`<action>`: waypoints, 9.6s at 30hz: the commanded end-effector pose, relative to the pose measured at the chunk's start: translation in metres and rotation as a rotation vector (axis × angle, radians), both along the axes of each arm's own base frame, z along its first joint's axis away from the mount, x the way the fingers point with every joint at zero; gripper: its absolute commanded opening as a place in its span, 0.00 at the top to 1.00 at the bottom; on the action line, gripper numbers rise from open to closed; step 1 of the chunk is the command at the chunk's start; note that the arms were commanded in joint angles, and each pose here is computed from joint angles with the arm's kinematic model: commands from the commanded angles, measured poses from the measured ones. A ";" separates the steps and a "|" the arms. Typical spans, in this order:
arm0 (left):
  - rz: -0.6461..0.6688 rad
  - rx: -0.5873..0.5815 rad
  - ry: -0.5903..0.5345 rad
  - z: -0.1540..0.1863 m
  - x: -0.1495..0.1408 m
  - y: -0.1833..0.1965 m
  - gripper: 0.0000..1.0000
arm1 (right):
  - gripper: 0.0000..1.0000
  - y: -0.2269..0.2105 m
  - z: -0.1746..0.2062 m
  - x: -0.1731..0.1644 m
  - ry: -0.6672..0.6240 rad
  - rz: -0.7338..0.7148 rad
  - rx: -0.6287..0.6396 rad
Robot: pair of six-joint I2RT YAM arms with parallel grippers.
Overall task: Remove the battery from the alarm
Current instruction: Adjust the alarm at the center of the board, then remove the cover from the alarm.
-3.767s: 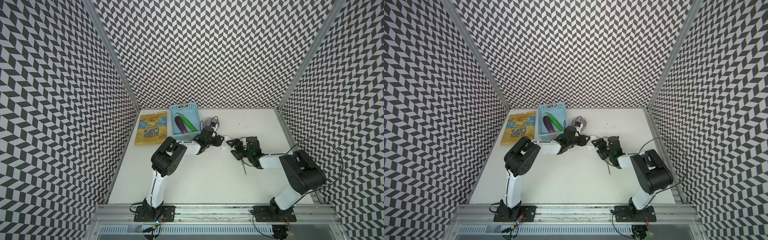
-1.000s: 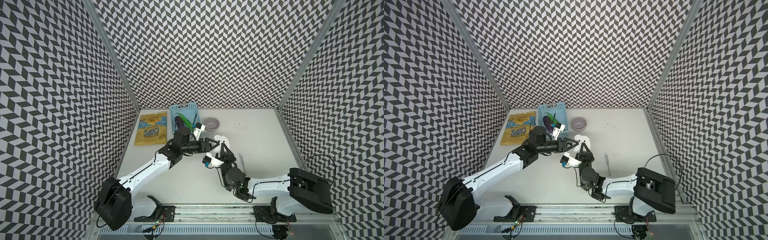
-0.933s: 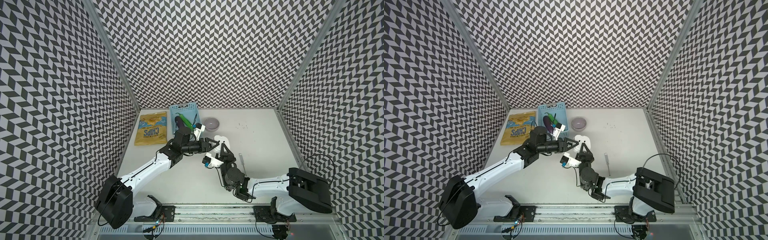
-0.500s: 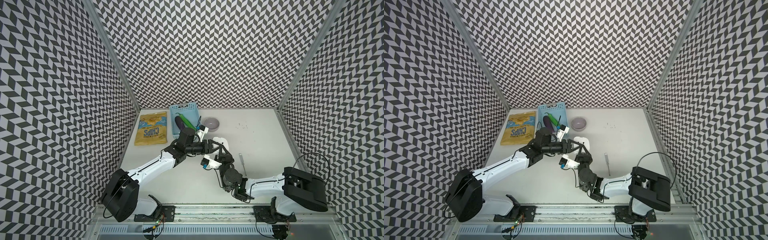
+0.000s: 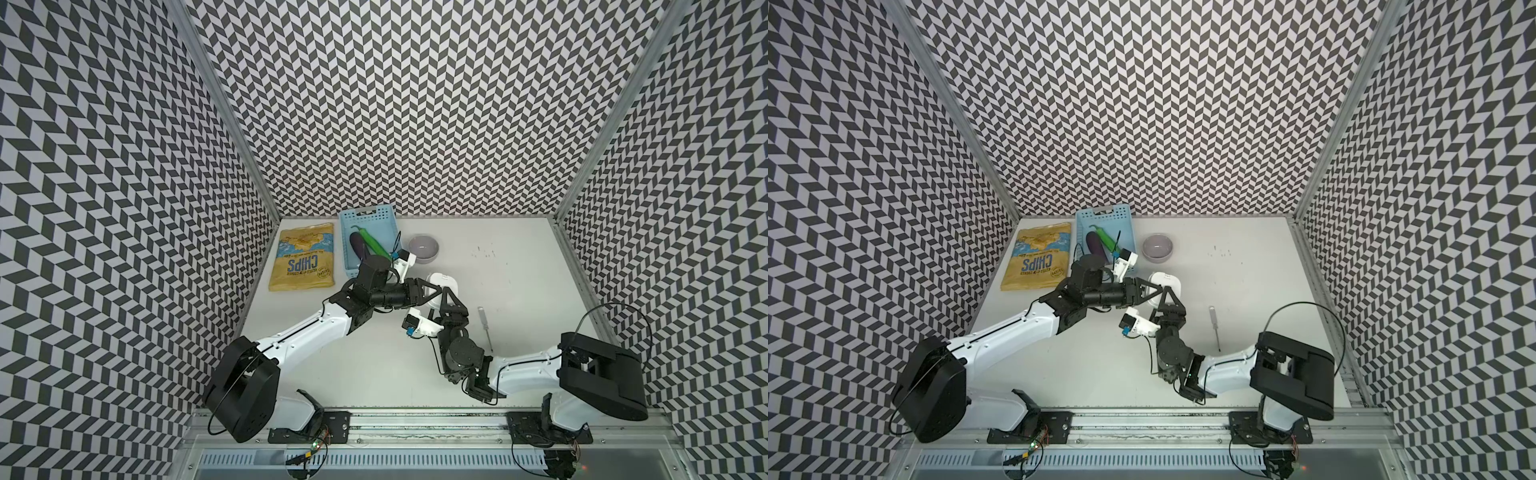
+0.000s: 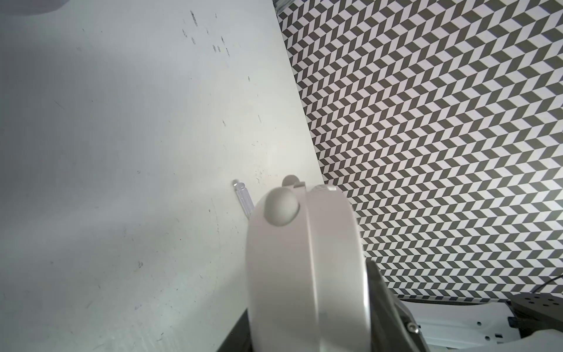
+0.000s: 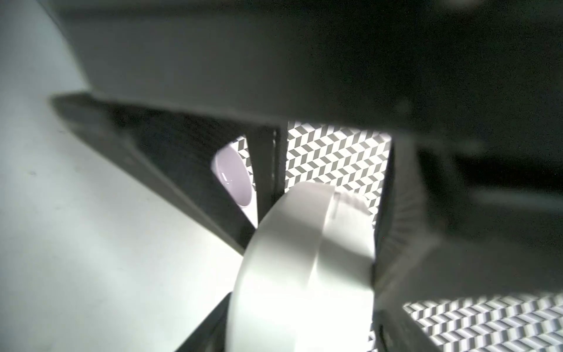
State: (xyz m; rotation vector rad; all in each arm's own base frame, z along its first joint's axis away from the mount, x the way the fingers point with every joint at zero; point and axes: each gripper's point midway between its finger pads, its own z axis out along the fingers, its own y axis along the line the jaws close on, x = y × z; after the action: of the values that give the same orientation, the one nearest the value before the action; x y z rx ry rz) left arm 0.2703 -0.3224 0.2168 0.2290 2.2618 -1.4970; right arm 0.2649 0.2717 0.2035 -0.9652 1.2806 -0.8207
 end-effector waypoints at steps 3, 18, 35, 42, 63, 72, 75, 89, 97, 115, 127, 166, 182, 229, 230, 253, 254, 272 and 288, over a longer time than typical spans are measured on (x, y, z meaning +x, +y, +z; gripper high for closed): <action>0.058 0.002 -0.131 0.011 0.015 0.023 0.91 | 0.06 0.010 0.003 -0.008 0.159 0.129 0.195; -0.306 0.285 -0.471 0.014 -0.026 0.048 0.91 | 0.00 0.008 0.070 -0.032 1.119 0.908 0.755; -0.575 0.162 -0.784 0.044 -0.075 0.038 0.96 | 0.15 0.015 0.056 -0.051 1.355 1.106 0.721; -0.587 0.161 -0.842 0.048 -0.078 0.039 0.96 | 0.33 0.019 0.054 -0.051 1.404 1.130 0.725; -0.366 0.100 -0.848 0.069 -0.037 0.068 0.18 | 0.78 0.011 0.058 -0.043 1.473 1.056 0.899; 0.174 -0.240 -0.592 0.076 -0.031 0.123 0.00 | 0.79 -0.026 0.071 0.009 1.428 0.779 1.402; 0.293 -0.385 -0.434 0.059 -0.035 0.134 0.00 | 0.76 -0.030 0.071 0.012 1.447 0.732 1.545; 0.108 -0.467 -0.252 0.054 -0.038 0.053 0.00 | 0.76 -0.034 0.079 0.004 1.486 0.729 1.695; 0.033 -0.473 -0.289 0.060 -0.029 0.024 0.00 | 0.76 -0.027 0.085 -0.009 1.531 0.773 1.691; -0.054 -0.453 -0.272 0.056 -0.030 -0.001 0.69 | 0.73 -0.023 0.066 -0.012 1.572 0.728 1.716; 0.060 -0.235 -0.106 -0.020 -0.021 0.021 0.88 | 0.12 -0.070 0.030 0.026 1.258 0.382 1.605; 0.107 0.019 0.240 -0.154 -0.027 0.030 1.00 | 0.49 0.004 -0.107 -0.003 1.597 0.181 1.534; 0.111 0.026 0.246 -0.156 -0.027 0.029 1.00 | 0.50 0.010 -0.121 -0.005 1.622 0.137 1.513; 0.131 0.112 0.259 -0.167 -0.026 0.035 1.00 | 0.49 0.003 -0.122 0.001 1.628 0.153 1.545; 0.131 0.112 0.260 -0.168 -0.026 0.034 1.00 | 0.49 0.004 -0.121 0.002 1.624 0.158 1.545; 0.124 0.120 0.266 -0.170 -0.026 0.032 1.00 | 0.56 0.015 -0.112 -0.008 1.673 0.209 1.535; 0.125 0.120 0.266 -0.170 -0.025 0.032 1.00 | 0.56 0.017 -0.111 -0.010 1.692 0.217 1.544; 0.144 0.134 0.269 -0.171 -0.024 0.038 1.00 | 0.54 0.009 -0.065 -0.011 1.717 0.372 1.691; 0.167 0.183 0.241 -0.174 -0.020 0.054 0.42 | 0.37 -0.044 -0.105 0.026 1.398 0.013 1.366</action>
State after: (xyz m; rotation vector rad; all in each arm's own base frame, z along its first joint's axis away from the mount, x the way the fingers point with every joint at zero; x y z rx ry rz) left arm 0.2502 -0.2829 0.0515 -0.0726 2.5145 -1.3649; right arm 0.2863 0.2336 0.0964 -0.1771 2.4020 1.1056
